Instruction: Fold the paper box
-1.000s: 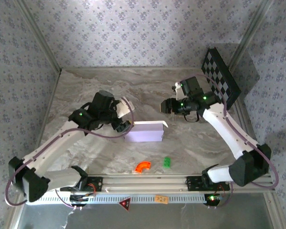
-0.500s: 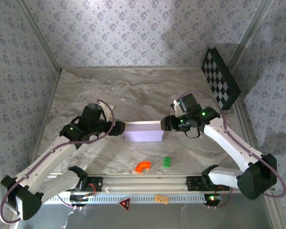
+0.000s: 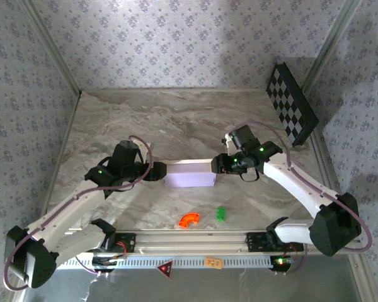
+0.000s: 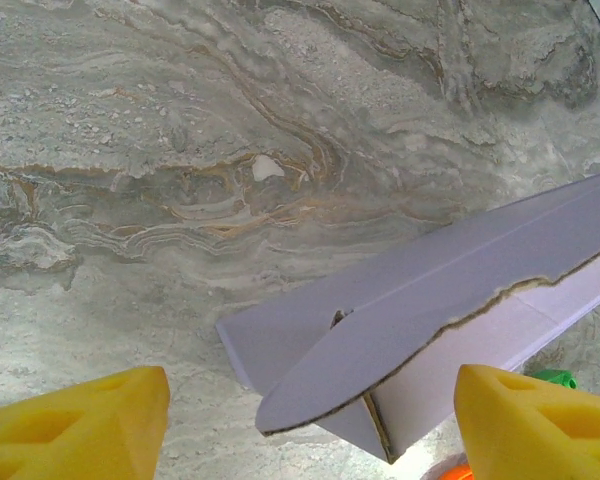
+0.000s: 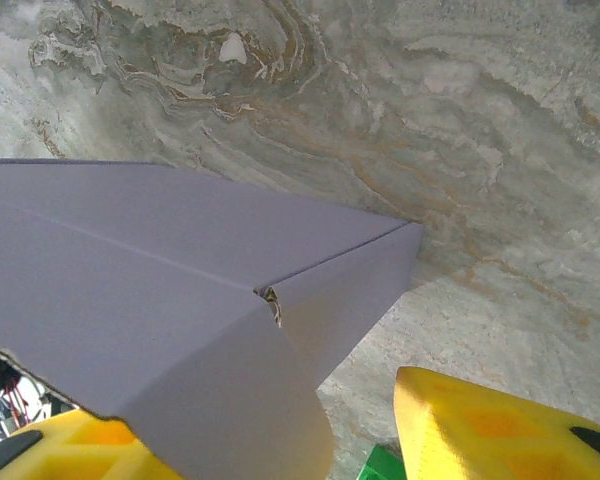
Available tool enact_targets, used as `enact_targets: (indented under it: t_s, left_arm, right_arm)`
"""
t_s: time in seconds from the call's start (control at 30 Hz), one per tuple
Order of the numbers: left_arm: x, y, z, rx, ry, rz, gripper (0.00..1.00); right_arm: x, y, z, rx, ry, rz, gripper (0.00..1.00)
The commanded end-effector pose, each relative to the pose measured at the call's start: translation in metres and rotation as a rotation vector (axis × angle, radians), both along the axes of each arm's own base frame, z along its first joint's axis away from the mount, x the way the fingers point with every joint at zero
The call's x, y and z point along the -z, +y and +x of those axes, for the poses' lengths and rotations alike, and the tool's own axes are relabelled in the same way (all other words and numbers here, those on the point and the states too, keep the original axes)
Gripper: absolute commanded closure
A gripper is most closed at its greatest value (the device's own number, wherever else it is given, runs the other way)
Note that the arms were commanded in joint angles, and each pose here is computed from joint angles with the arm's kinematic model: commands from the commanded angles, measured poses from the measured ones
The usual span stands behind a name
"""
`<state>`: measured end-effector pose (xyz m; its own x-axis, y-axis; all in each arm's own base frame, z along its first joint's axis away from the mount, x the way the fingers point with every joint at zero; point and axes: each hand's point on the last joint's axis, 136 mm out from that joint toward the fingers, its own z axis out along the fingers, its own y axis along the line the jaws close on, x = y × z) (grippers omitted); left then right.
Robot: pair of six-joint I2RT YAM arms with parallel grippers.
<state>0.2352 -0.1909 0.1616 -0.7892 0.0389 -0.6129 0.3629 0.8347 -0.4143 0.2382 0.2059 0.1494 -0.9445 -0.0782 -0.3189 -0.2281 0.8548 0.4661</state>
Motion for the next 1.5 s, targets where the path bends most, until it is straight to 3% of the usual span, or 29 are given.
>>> enact_targets:
  t_s: [0.0, 0.13, 0.23, 0.5, 0.73, 1.0, 1.47]
  left_arm:
    - [-0.013, -0.005, 0.003, 0.004, -0.020, -0.043, 0.25]
    - [-0.021, -0.005, 0.003, 0.007, -0.041, -0.050, 0.25]
    - [-0.028, -0.004, 0.003, 0.017, -0.060, -0.045, 0.25]
    - [-0.051, 0.002, 0.009, 0.085, -0.142, 0.078, 0.19]
    - [-0.047, 0.001, 0.007, 0.123, -0.076, 0.136, 0.24]
    - [-0.040, 0.006, 0.005, 0.136, -0.046, 0.187, 0.32]
    - [-0.032, -0.001, 0.006, 0.161, 0.001, 0.184, 0.56]
  right_arm:
    - [0.015, -0.004, -0.003, -0.002, 0.028, -0.037, 0.54]
    - [0.019, -0.005, -0.005, 0.000, 0.041, -0.043, 0.61]
    - [0.017, -0.003, -0.005, -0.003, 0.040, -0.033, 0.61]
    - [-0.017, -0.004, 0.004, -0.005, -0.040, -0.030, 0.45]
    - [-0.035, -0.014, 0.003, -0.010, -0.071, -0.079, 0.45]
    - [-0.038, -0.012, 0.011, -0.058, -0.085, -0.110, 0.54]
    - [-0.049, -0.001, 0.013, -0.091, -0.097, -0.096, 0.71]
